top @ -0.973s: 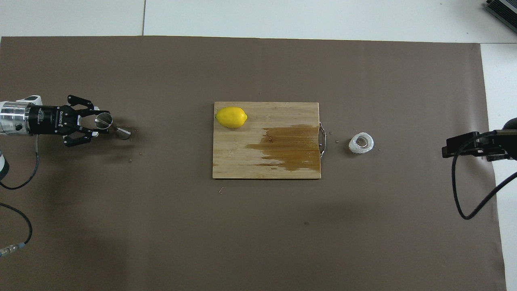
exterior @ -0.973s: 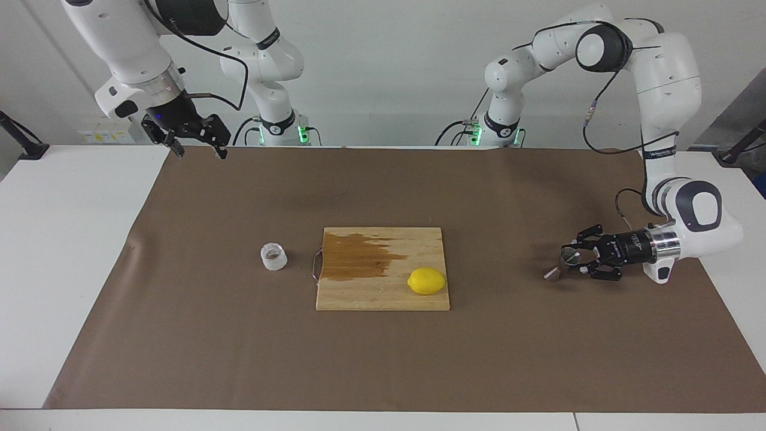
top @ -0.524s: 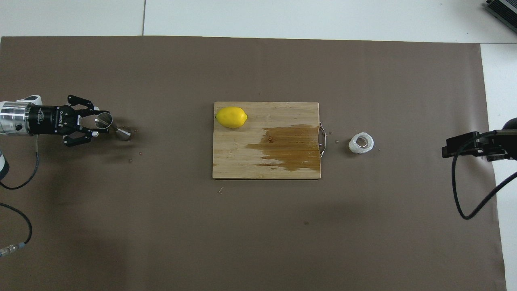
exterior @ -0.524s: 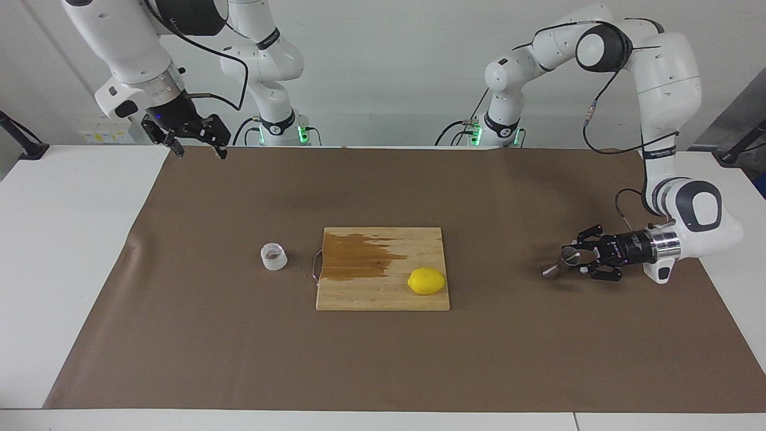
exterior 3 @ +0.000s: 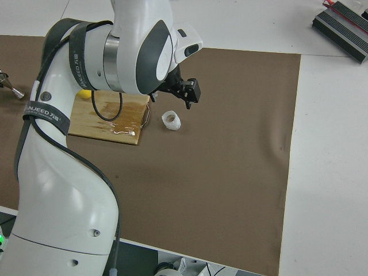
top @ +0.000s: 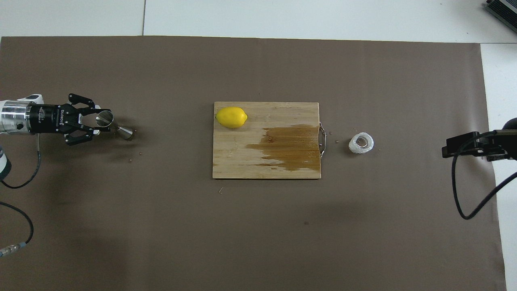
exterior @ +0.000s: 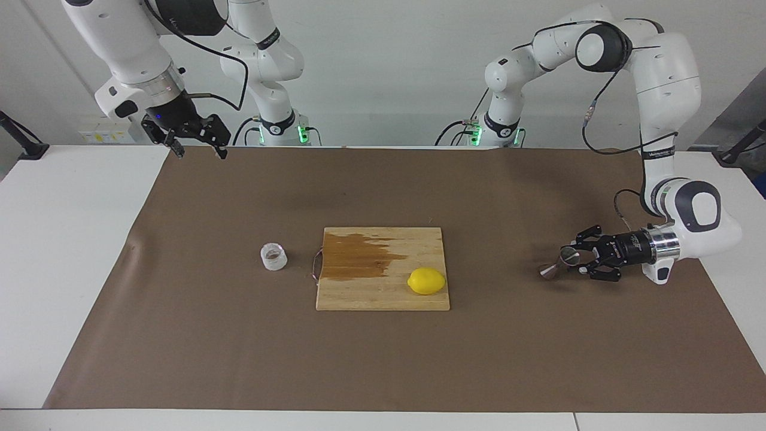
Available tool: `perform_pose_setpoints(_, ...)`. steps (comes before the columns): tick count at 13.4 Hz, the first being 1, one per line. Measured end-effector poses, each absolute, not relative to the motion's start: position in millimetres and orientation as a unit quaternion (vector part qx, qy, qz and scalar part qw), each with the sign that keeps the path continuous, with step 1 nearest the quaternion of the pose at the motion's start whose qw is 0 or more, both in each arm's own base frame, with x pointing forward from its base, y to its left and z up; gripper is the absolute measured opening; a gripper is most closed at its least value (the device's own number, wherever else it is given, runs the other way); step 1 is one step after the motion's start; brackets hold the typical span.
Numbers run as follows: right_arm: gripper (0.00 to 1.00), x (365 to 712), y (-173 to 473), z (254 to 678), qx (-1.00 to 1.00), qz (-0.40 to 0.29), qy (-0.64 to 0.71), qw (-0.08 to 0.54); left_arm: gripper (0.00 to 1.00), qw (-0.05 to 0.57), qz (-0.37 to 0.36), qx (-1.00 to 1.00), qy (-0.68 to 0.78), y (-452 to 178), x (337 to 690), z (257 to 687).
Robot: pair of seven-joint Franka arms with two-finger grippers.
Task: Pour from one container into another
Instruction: 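Close the left gripper around the small metal cup, then lift the metal cup with the left gripper and carry it over the board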
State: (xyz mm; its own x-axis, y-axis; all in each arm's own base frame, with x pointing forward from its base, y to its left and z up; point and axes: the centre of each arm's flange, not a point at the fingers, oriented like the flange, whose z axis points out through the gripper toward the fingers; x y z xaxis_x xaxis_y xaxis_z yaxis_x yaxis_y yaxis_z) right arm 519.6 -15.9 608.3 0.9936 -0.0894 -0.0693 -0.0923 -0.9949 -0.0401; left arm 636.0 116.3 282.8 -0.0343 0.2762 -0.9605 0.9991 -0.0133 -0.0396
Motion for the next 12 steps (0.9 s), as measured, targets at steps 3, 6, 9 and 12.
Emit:
perform_pose_setpoints(3,1.0,519.6,-15.9,608.3,-0.998,0.034,0.045,0.022,0.48,0.419,-0.443,0.556,0.564,109.9,638.1,285.1)
perform_pose_setpoints(6,1.0,519.6,-15.8,608.3,-0.998,0.034,0.045,0.022,0.48,0.425,-0.448,0.555,0.557,100.3,640.6,288.2)
perform_pose_setpoints(9,1.0,519.6,-15.8,608.3,-0.998,0.034,0.045,0.022,0.48,0.438,-0.455,0.549,0.547,87.4,644.6,293.8)
perform_pose_setpoints(12,1.0,519.6,-15.9,608.3,-0.998,0.034,0.045,0.022,0.48,0.445,-0.465,0.545,0.537,72.9,645.9,295.8)
